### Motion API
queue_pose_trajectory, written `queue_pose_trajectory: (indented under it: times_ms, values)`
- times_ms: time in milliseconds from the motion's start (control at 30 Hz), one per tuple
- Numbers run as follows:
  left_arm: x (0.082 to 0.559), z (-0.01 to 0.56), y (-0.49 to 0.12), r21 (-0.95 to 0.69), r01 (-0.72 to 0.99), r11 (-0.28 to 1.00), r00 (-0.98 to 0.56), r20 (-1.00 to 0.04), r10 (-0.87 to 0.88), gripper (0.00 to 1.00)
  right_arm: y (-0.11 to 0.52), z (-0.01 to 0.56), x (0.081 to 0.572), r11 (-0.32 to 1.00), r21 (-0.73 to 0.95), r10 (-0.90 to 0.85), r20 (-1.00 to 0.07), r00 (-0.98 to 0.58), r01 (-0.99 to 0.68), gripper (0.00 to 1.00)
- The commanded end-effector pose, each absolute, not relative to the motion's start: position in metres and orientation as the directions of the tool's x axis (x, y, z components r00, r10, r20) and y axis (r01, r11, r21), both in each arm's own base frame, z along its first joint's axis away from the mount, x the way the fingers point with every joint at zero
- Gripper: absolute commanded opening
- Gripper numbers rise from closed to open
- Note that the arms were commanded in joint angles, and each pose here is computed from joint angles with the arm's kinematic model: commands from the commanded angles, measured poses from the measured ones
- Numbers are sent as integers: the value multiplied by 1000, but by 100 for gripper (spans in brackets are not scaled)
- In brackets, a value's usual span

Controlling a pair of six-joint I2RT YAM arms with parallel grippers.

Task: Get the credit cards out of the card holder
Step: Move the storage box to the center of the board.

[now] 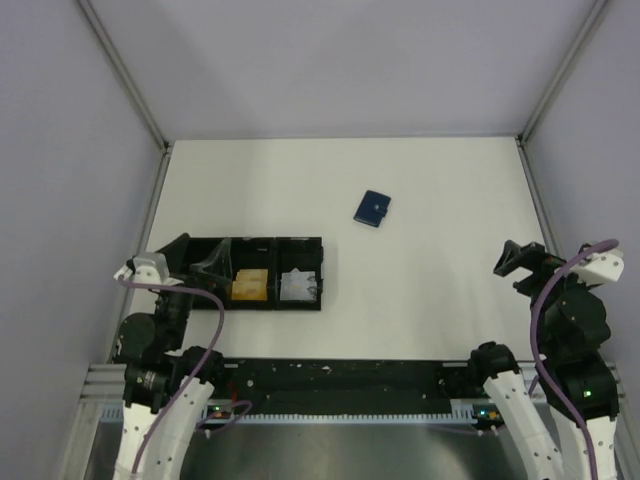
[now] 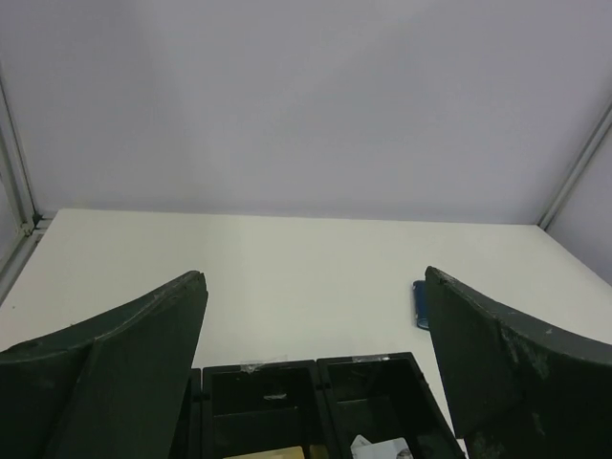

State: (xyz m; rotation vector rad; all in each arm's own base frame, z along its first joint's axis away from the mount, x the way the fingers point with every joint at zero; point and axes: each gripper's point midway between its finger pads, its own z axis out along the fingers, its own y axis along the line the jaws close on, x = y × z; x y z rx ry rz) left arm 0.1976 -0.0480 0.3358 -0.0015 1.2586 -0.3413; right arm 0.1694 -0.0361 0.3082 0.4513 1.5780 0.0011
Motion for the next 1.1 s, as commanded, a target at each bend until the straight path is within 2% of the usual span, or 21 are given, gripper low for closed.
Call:
queue_pose_trajectory:
  times_ms: [0,167,400,633,767,933,1067]
  values:
    - [201,342,-56,-200,294,935,261,-924,-280,99,-25,318,172,934,289,288,-957,32,212,99]
    - [211,332,-57,-250,266,931,169,-939,-300,99,-8,318,176,957,265,267,-964,-1,117,99]
    - [233,277,-56,-315,131,940,-146,-944,-296,99,9,318,177,964,266,266,-964,-27,22,99]
    - [251,199,-64,-337,-8,941,-475,-827,-300,99,19,317,176,961,273,272,-961,-42,-32,99]
    - [260,173,-76,-336,-15,942,-605,-747,-276,99,23,318,176,958,283,281,-959,-44,-51,99]
    - [270,157,-96,-361,2,933,-722,-646,-248,99,27,315,176,954,291,288,-956,-51,-69,99]
    - [279,156,-121,-309,49,950,-746,-644,-171,98,30,315,176,954,289,285,-957,-55,-84,99]
